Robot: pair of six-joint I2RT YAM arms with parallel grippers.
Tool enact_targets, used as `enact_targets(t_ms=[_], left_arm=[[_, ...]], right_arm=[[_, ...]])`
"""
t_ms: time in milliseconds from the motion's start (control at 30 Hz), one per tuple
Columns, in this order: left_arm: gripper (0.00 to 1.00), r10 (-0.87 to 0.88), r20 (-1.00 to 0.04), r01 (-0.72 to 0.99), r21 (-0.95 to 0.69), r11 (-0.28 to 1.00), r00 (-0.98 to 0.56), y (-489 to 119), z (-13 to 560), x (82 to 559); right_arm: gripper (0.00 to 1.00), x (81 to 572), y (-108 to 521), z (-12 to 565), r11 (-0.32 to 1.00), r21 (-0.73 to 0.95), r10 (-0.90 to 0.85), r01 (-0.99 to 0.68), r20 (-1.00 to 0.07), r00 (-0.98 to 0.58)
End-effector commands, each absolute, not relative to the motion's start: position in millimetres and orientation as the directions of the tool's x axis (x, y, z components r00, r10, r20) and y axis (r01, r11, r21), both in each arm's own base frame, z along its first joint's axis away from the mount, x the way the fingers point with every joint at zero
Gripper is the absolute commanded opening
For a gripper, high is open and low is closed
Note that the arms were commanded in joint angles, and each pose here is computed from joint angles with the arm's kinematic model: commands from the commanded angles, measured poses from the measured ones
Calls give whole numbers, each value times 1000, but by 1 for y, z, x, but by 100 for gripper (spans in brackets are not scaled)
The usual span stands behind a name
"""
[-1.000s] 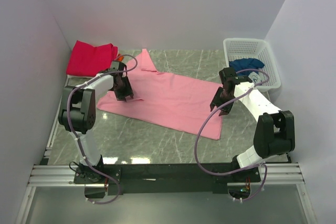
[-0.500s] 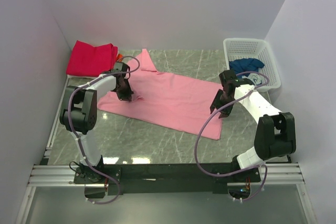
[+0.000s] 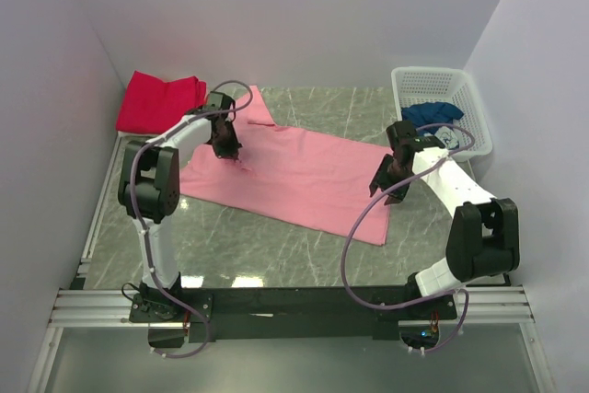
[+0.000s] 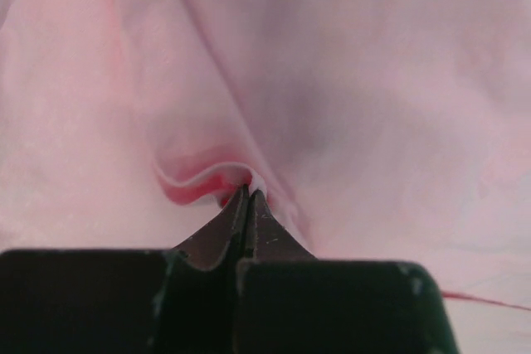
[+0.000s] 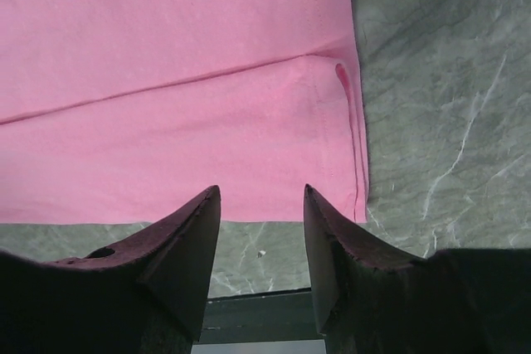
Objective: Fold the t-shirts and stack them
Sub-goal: Fold the tshirt
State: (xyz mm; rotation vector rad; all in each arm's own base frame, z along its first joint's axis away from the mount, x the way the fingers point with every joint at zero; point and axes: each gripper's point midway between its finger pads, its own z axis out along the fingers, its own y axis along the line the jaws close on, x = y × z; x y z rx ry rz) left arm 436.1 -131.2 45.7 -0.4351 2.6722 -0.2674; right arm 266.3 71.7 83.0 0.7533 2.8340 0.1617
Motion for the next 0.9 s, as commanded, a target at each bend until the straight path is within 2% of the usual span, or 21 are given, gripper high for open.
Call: enact_targets(t_ms=[0, 400, 867], left_arm=[[1, -313, -394, -211, -280, 937, -864, -145, 57, 454], [1, -256, -408, -110, -348, 931, -876, -179, 63, 483], [1, -196, -387, -29, -397, 917, -901, -202, 58, 483]], right_arm=[[52, 284, 67, 95, 854, 170, 519, 492, -216, -827], [52, 292, 61, 95, 846, 148, 533, 512, -213, -819], [52, 284, 60, 91, 838, 135, 546, 530, -196, -814]])
